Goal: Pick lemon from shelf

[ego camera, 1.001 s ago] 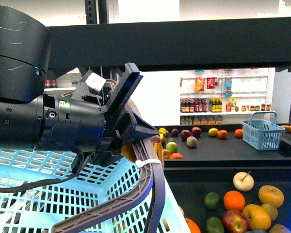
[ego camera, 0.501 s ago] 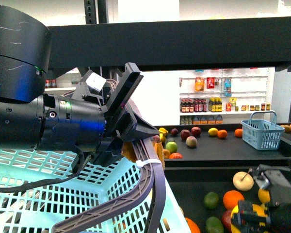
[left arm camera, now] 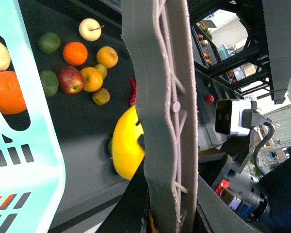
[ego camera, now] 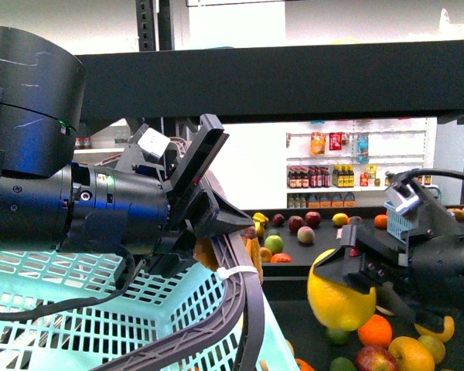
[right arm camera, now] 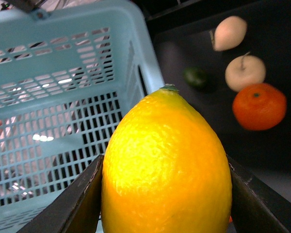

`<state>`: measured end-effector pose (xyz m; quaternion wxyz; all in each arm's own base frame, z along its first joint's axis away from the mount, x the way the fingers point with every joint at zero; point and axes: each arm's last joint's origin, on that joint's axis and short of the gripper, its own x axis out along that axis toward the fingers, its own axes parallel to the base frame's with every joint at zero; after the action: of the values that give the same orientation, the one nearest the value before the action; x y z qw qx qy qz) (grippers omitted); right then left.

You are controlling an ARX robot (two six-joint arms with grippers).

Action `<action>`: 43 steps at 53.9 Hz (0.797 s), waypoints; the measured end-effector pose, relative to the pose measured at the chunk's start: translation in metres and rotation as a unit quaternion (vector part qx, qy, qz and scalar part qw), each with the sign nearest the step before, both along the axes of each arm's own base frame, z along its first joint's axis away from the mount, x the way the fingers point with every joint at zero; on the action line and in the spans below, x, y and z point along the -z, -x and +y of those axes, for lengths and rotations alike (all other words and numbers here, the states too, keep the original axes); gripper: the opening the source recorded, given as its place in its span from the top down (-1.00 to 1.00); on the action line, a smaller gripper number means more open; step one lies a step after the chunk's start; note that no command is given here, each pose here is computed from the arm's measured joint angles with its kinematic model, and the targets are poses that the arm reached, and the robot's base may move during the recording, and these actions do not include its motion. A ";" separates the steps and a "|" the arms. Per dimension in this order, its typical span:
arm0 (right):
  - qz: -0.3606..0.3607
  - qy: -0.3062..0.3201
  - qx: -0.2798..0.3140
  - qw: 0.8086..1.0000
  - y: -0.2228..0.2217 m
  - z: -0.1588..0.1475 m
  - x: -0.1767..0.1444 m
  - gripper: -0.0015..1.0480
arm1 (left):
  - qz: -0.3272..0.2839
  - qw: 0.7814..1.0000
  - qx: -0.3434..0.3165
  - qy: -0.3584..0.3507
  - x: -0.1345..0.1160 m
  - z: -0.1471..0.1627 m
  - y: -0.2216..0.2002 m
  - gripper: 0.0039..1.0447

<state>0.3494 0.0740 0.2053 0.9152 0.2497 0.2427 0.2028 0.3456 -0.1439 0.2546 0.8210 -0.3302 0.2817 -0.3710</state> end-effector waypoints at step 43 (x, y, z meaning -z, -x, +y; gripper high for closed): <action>0.046 -0.045 -0.057 0.996 -0.012 0.078 0.021 -0.20 | -0.007 1.000 -0.019 -0.010 0.002 0.005 -0.003 0.79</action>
<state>0.3619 0.1517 0.1846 0.8777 0.2851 0.2895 0.2539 0.3486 -0.1389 0.2530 0.8332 -0.3248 0.2735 -0.3542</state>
